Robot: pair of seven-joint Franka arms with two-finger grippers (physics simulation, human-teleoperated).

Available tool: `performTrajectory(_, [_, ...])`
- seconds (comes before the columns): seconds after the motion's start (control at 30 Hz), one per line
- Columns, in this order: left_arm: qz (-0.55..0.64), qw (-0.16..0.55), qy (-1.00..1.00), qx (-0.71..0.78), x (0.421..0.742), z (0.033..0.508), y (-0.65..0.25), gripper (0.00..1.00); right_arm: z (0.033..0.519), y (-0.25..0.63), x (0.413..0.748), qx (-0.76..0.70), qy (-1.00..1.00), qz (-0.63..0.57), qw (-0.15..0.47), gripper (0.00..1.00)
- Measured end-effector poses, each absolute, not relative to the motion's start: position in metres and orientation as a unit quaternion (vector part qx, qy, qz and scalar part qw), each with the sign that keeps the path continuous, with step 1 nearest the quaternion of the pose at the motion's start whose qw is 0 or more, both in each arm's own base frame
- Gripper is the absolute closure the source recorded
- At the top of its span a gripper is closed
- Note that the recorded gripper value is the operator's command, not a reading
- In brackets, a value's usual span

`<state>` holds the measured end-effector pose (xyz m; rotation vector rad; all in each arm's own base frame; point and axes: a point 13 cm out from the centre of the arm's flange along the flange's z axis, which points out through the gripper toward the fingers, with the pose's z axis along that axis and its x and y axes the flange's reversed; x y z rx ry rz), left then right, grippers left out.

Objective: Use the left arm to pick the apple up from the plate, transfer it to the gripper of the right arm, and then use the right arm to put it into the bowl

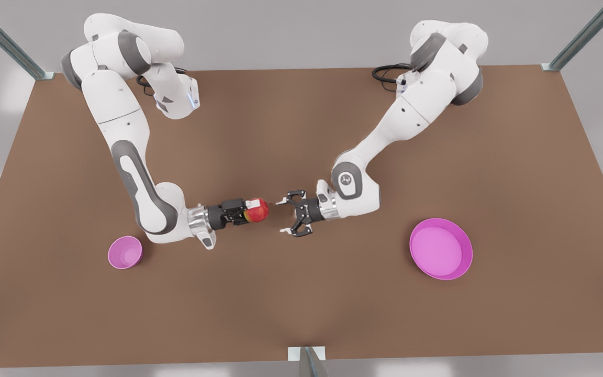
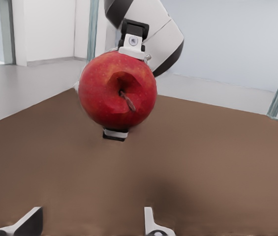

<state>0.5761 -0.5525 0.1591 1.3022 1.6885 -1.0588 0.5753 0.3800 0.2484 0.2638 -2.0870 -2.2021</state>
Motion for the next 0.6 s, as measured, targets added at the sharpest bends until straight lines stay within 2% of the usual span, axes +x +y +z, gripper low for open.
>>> performTrajectory(0.07, [-0.392, 0.364, 0.675, 0.508, 0.592, 0.154, -0.480, 0.01, 0.249, 0.377, 0.578, 0.087, -0.685, -0.722, 0.044, 0.21])
performTrajectory(0.1, [-0.370, 0.367, 0.670, 0.529, 0.605, 0.169, -0.448, 0.01, 0.250, 0.373, 0.582, 0.086, -0.686, -0.722, 0.040, 0.21])
performTrajectory(0.13, [-0.339, 0.368, 0.658, 0.563, 0.622, 0.190, -0.415, 0.00, 0.250, 0.369, 0.585, 0.085, -0.686, -0.721, 0.036, 0.21])
performTrajectory(0.2, [-0.256, 0.366, 0.612, 0.653, 0.671, 0.260, -0.356, 0.00, 0.249, 0.350, 0.597, 0.075, -0.688, -0.721, 0.023, 0.21])
performTrajectory(0.3, [-0.148, 0.295, 0.587, 0.739, 0.714, 0.338, -0.287, 0.00, 0.247, 0.319, 0.612, 0.064, -0.693, -0.718, 0.007, 0.20])
performTrajectory(0.37, [-0.100, 0.229, 0.617, 0.747, 0.711, 0.377, -0.248, 0.00, 0.247, 0.306, 0.617, 0.060, -0.695, -0.717, 0.000, 0.20])
performTrajectory(0.47, [-0.031, 0.154, 0.718, 0.677, 0.700, 0.434, -0.159, 0.00, 0.244, 0.264, 0.628, 0.055, -0.702, -0.710, -0.014, 0.20])
performTrajectory(0.53, [0.017, 0.122, 0.788, 0.603, 0.680, 0.480, -0.095, 0.00, 0.243, 0.232, 0.633, 0.057, -0.709, -0.703, -0.022, 0.20])
performTrajectory(0.6, [0.036, 0.097, 0.837, 0.537, 0.648, 0.504, -0.063, 0.00, 0.242, 0.195, 0.637, 0.061, -0.716, -0.695, -0.030, 0.20])
